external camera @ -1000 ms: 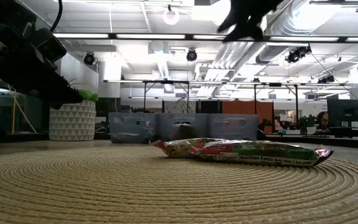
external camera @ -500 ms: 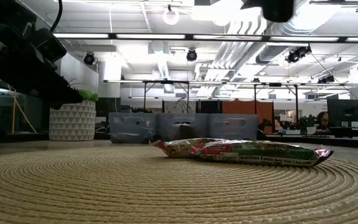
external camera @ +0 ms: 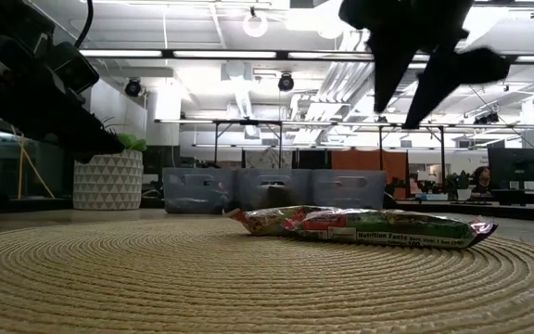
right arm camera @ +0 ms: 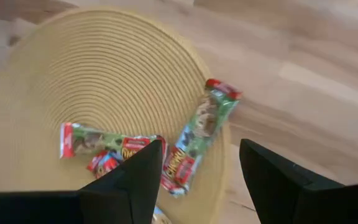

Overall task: Pick and place Granola Bars by type
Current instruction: Put the red granola bar into the right black bin

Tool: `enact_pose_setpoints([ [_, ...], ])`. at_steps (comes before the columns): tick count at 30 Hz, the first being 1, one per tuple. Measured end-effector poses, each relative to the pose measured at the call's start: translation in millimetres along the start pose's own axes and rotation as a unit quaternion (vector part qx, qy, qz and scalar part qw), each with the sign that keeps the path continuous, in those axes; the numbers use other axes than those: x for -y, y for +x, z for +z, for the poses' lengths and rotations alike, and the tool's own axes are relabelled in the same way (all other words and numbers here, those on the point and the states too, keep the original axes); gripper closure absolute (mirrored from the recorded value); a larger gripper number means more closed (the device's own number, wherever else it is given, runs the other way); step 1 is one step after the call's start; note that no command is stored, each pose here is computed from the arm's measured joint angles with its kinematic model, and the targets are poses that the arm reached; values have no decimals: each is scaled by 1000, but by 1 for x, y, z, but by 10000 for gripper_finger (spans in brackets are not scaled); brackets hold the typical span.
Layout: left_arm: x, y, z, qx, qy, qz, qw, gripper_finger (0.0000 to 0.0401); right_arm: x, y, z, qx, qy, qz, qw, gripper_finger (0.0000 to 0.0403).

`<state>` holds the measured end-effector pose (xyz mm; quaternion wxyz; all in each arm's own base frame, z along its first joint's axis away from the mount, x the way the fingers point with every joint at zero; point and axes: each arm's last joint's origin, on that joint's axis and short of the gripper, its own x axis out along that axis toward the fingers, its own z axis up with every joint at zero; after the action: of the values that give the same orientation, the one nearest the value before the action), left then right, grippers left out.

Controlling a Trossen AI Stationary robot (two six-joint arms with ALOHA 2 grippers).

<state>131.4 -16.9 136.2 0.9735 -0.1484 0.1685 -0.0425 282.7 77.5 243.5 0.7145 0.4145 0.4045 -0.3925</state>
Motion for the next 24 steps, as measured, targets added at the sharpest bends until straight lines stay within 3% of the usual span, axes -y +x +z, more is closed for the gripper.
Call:
enact_pose_setpoints([
  [9,0,0,0,0,0,0,1000,153,-18,60,-16,-44,76,-34,996,203],
  [24,0,0,0,0,0,0,1000,153,-17,79,-5,-51,109,-56,991,203],
])
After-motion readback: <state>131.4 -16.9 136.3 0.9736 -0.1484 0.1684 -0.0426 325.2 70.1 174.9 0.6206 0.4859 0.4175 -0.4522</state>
